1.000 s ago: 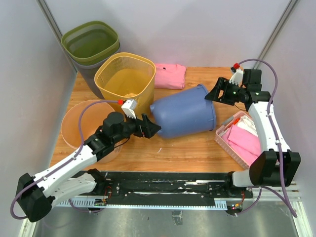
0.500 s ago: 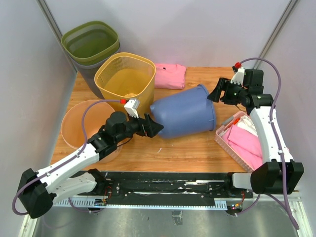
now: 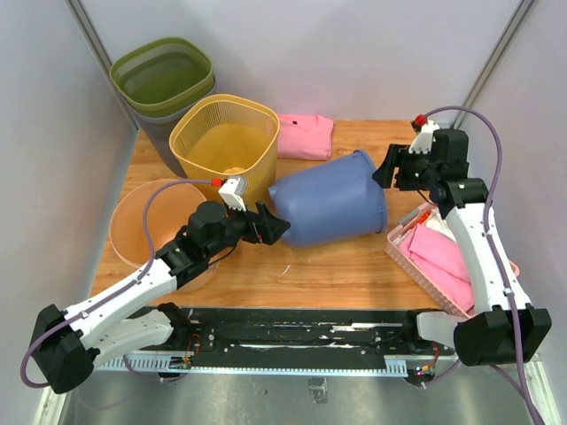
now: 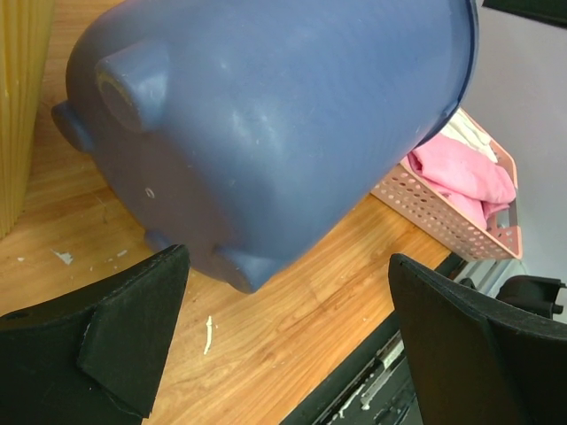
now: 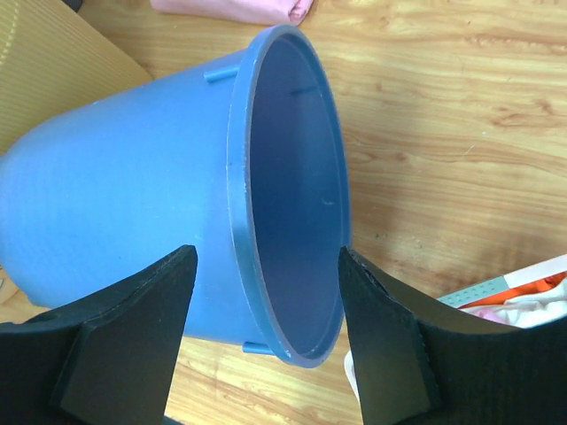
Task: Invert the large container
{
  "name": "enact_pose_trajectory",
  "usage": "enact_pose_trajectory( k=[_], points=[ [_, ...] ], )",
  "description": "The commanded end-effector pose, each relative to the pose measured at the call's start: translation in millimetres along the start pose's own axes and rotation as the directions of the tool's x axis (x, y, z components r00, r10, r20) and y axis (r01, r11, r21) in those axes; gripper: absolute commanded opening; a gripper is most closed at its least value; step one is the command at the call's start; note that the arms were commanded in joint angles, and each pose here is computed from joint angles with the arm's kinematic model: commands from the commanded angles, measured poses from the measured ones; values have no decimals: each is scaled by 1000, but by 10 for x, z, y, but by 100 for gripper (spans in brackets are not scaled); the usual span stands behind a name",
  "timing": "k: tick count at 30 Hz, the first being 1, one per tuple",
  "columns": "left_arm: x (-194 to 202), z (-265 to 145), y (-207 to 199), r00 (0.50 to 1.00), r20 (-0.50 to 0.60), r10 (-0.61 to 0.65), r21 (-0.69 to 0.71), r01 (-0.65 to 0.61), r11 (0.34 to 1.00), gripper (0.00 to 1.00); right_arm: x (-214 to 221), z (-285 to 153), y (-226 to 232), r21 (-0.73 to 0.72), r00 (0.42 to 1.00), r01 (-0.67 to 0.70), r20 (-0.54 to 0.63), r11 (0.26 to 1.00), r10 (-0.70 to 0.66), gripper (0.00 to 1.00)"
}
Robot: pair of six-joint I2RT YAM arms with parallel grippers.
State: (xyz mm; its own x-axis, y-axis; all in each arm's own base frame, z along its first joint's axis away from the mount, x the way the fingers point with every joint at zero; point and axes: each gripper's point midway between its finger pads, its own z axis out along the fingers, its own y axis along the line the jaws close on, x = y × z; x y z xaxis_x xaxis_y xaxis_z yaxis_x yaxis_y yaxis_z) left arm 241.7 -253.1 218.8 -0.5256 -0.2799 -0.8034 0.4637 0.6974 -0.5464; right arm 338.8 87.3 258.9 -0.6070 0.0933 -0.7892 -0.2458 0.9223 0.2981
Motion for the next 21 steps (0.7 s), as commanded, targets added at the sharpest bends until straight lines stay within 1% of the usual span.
enact_pose_trajectory(
  k=[1, 4, 7, 11, 15, 17, 18, 19, 21],
  points=[
    [101, 27, 9, 999, -40, -6, -9, 5, 1000, 99, -161, -71, -29, 45, 997, 49, 59, 998, -52, 66],
    [153, 58, 42, 998, -67, -10, -28, 8, 1000, 99, -118, -45, -26, 36, 999, 45, 27, 998, -46, 64],
    [172, 71, 39, 997, -73, -14, -26, 12, 1000, 99, -65, 15, 47, -16, 999, 37, -2, 999, -37, 60],
    [184, 84, 14, 996, -93, -11, -20, 9, 1000, 99, -60, 93, 122, -70, 999, 21, -24, 997, -22, 48],
    [278, 124, 21, 991, -133, -20, -18, 18, 1000, 99, -64, 196, 220, -140, 999, -8, -32, 990, 4, 46],
    [306, 149, 19, 990, -136, -32, -12, 31, 999, 99, -55, 255, 215, -146, 999, -18, -34, 989, 13, 40],
    [311, 163, 26, 991, -132, -37, -14, 35, 999, 99, -47, 276, 169, -122, 999, -23, -34, 992, 19, 36],
    [313, 179, 40, 991, -125, -41, -18, 40, 999, 99, -48, 295, 124, -101, 999, -23, -28, 995, 20, 28],
    [271, 222, 38, 994, -94, -59, -17, 58, 998, 99, -22, 336, 58, -75, 999, -23, -25, 997, 21, 20]
  ],
)
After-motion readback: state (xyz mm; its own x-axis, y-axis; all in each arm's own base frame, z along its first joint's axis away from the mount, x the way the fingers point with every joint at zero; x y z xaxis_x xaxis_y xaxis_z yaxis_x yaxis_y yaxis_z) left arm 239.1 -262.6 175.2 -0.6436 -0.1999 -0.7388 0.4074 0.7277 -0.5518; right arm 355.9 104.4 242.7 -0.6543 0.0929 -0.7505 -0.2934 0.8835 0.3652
